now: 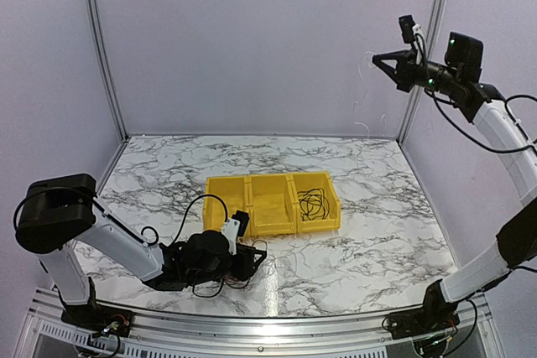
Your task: Untangle the cables
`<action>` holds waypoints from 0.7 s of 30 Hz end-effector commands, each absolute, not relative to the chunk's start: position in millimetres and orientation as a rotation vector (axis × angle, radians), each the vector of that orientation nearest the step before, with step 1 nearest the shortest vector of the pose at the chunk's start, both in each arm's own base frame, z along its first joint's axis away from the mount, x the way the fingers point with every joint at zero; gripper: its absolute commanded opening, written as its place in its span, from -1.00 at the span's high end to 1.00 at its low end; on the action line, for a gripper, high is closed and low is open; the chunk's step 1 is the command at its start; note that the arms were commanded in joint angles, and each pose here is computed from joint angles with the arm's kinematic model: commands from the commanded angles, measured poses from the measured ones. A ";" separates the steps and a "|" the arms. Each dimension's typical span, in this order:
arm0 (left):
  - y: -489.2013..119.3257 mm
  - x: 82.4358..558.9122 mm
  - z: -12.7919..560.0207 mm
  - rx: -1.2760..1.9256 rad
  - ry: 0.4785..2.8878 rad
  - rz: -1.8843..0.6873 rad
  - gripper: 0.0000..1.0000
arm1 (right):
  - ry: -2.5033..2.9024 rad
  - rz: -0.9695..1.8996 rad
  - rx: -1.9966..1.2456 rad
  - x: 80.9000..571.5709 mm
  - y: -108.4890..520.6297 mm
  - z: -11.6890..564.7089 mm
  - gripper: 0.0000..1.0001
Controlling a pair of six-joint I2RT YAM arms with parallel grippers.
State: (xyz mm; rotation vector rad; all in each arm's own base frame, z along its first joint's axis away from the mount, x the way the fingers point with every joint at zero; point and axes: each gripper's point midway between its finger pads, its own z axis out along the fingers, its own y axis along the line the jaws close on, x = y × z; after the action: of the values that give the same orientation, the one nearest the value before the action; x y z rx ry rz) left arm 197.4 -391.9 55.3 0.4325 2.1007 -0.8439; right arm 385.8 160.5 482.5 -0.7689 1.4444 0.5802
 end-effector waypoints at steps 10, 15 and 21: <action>-391.1 201.3 67.6 0.400 2.073 -0.862 0.19 | 1.422 0.595 -0.878 358.2 177.9 461.5 1.00; -394.1 202.1 64.1 0.403 2.084 -0.855 0.18 | 1.371 0.650 -0.881 344.6 181.8 492.5 1.00; -393.1 202.1 64.3 0.401 2.086 -0.852 0.17 | 1.318 0.743 -0.879 328.6 187.2 519.1 1.00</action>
State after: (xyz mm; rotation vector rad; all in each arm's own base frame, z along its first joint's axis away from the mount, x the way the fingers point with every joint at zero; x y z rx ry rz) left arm 197.8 -391.5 55.2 0.4203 2.1045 -0.8470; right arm 347.3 179.5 496.3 -0.8677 1.3667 0.6540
